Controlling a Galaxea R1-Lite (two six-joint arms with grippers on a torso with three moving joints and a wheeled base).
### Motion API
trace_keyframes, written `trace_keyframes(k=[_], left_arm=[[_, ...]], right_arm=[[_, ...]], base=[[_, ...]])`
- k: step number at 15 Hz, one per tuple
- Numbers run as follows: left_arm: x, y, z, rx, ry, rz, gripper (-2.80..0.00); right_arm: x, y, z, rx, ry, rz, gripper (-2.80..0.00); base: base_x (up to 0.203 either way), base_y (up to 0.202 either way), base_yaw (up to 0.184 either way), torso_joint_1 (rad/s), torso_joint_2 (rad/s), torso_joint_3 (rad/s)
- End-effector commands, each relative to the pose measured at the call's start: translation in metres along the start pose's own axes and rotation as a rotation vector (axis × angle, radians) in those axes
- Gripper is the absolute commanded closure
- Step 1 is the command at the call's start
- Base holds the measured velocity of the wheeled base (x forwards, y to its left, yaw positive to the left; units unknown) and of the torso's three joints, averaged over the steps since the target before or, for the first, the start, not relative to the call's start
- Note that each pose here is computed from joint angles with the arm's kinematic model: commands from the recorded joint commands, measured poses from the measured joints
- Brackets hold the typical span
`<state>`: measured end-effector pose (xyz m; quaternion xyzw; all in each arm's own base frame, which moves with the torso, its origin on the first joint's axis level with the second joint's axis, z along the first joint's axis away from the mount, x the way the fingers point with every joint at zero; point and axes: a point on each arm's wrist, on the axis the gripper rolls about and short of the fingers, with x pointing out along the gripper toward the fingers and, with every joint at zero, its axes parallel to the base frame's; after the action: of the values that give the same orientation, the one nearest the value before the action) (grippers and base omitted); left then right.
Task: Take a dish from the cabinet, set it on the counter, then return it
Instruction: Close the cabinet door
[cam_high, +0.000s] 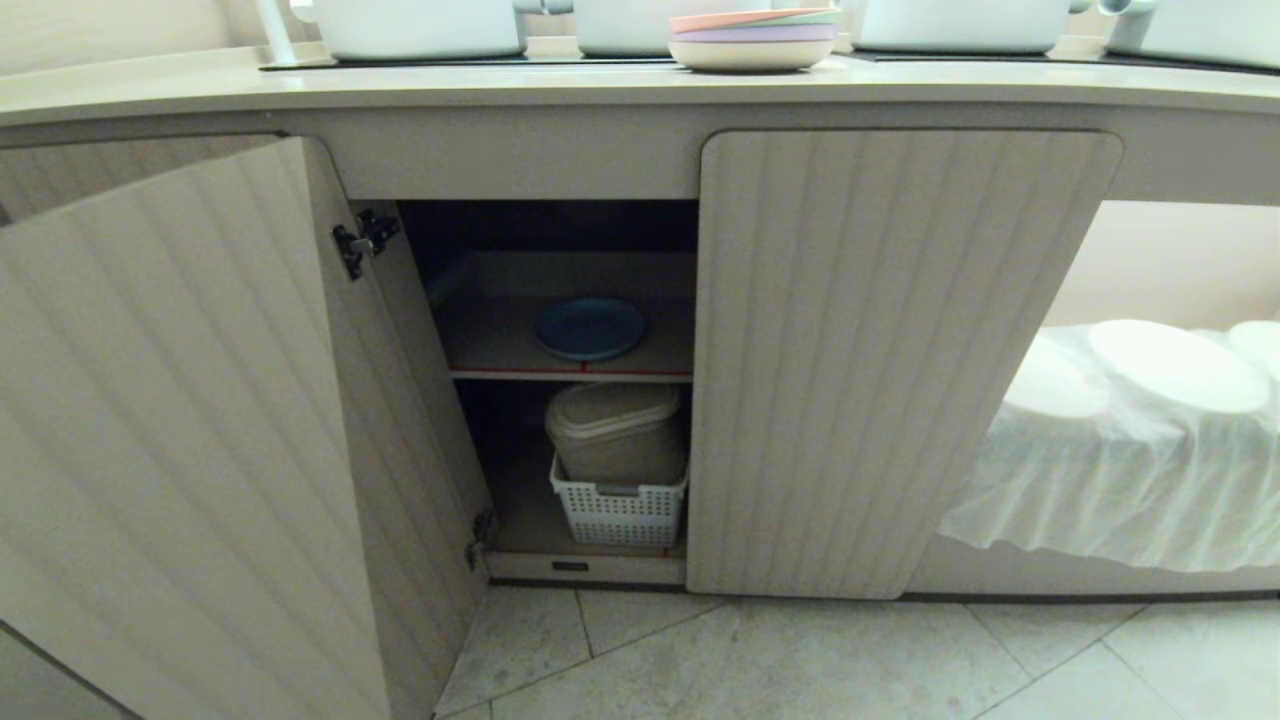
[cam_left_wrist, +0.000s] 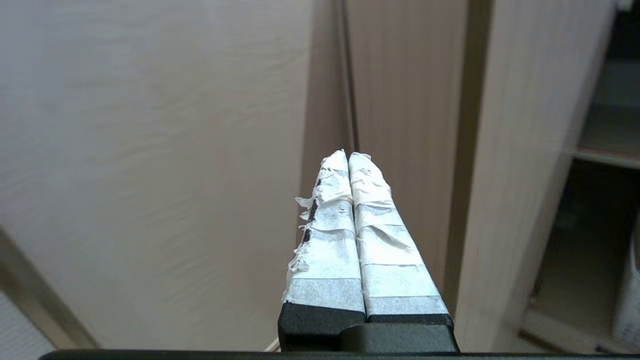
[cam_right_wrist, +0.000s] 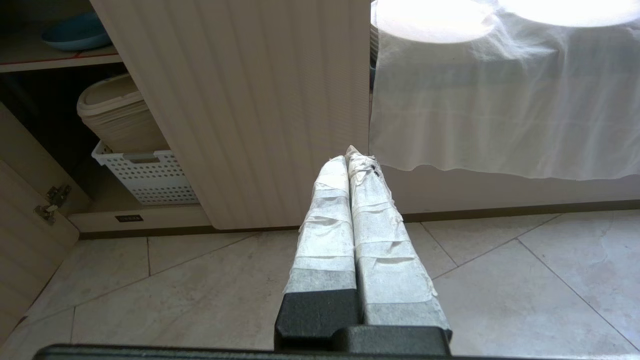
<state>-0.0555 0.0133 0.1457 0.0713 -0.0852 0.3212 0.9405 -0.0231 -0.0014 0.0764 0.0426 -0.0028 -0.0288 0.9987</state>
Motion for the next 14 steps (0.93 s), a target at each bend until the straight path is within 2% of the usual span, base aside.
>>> trace_keyframes(k=[1, 3, 5, 8, 14], left_arm=[[0.006, -0.003, 0.008, 0.016, 0.029, -0.002, 0.0], [0.017, -0.009, 0.014, 0.017, 0.082, -0.013, 0.0], [0.027, -0.015, 0.019, -0.01, 0.131, -0.019, 0.0], [0.034, -0.019, 0.026, -0.015, 0.156, -0.02, 0.0], [0.039, -0.022, 0.024, -0.01, 0.184, -0.011, 0.0]], right_arm=[[0.0, 0.0, 0.0, 0.001, 0.0, 0.0, 0.0], [0.0, 0.0, 0.0, 0.001, 0.0, 0.0, 0.0], [0.0, 0.0, 0.0, 0.001, 0.0, 0.0, 0.0], [0.0, 0.0, 0.0, 0.001, 0.001, -0.001, 0.0], [0.0, 0.0, 0.0, 0.001, 0.0, 0.0, 0.0]], base=[[0.0, 0.0, 0.0, 0.0, 0.0, 0.0], [0.0, 0.0, 0.0, 0.0, 0.0, 0.0], [0.0, 0.0, 0.0, 0.0, 0.0, 0.0], [0.0, 0.0, 0.0, 0.0, 0.0, 0.0], [0.0, 0.0, 0.0, 0.0, 0.0, 0.0]])
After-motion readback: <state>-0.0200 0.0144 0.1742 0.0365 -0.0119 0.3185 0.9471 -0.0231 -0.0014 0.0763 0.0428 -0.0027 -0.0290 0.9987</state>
